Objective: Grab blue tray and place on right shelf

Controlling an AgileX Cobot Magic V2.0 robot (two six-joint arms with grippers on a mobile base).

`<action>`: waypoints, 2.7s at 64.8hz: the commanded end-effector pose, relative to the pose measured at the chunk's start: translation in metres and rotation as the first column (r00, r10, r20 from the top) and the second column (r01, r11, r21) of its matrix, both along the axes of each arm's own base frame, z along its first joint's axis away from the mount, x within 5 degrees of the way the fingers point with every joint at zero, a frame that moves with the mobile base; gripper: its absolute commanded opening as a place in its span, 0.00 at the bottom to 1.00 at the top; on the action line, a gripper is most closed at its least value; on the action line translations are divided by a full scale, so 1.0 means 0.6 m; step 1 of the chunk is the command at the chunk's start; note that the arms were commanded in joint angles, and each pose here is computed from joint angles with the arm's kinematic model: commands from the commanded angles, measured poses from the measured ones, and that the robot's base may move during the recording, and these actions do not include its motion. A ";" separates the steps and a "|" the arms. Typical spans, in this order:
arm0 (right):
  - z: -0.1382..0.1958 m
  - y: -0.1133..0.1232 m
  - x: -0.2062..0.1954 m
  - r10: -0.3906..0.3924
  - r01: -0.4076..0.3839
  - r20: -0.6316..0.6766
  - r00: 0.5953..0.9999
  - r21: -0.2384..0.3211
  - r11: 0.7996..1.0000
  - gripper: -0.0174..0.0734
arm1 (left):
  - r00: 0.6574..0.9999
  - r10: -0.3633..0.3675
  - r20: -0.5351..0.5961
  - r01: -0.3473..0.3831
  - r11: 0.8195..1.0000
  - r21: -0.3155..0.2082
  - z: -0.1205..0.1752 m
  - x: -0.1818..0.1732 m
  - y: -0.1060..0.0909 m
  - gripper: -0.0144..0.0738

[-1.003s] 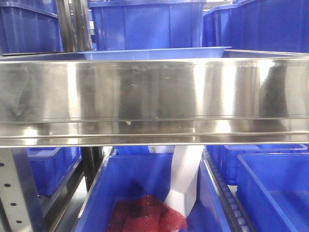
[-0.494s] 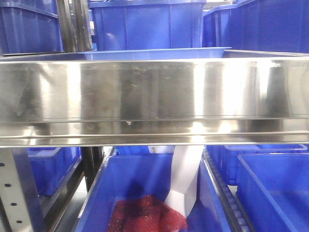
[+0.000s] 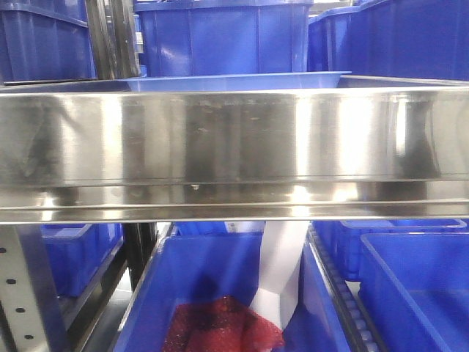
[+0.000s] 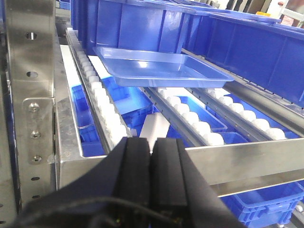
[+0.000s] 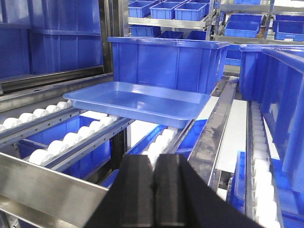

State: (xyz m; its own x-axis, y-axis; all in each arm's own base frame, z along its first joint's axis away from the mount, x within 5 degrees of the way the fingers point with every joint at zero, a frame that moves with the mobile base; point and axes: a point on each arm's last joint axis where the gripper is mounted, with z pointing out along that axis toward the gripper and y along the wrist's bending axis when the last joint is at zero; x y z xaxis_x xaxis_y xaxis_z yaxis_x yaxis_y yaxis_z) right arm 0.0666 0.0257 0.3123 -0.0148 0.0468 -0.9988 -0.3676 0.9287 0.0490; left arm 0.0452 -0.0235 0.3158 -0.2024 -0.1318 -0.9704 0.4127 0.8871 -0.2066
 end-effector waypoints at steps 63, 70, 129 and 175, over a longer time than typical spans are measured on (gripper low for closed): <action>0.028 0.001 -0.002 0.012 -0.014 0.112 0.994 0.020 1.000 0.26 | 0.924 0.358 0.136 -0.364 0.931 0.018 -0.211 0.019 0.031 0.11; 0.028 0.001 -0.002 0.012 -0.014 0.112 0.994 0.020 1.000 0.26 | 0.924 0.358 0.132 -0.363 0.931 0.019 -0.212 0.019 0.030 0.11; -0.007 -0.022 0.005 -0.197 0.190 0.059 0.979 0.109 0.976 0.26 | 0.924 0.358 0.132 -0.363 0.931 0.019 -0.212 0.019 0.030 0.11; -0.167 -0.043 -0.021 -0.370 0.362 0.067 0.927 0.106 0.926 0.26 | 0.924 0.358 0.132 -0.363 0.931 0.019 -0.212 0.019 0.030 0.11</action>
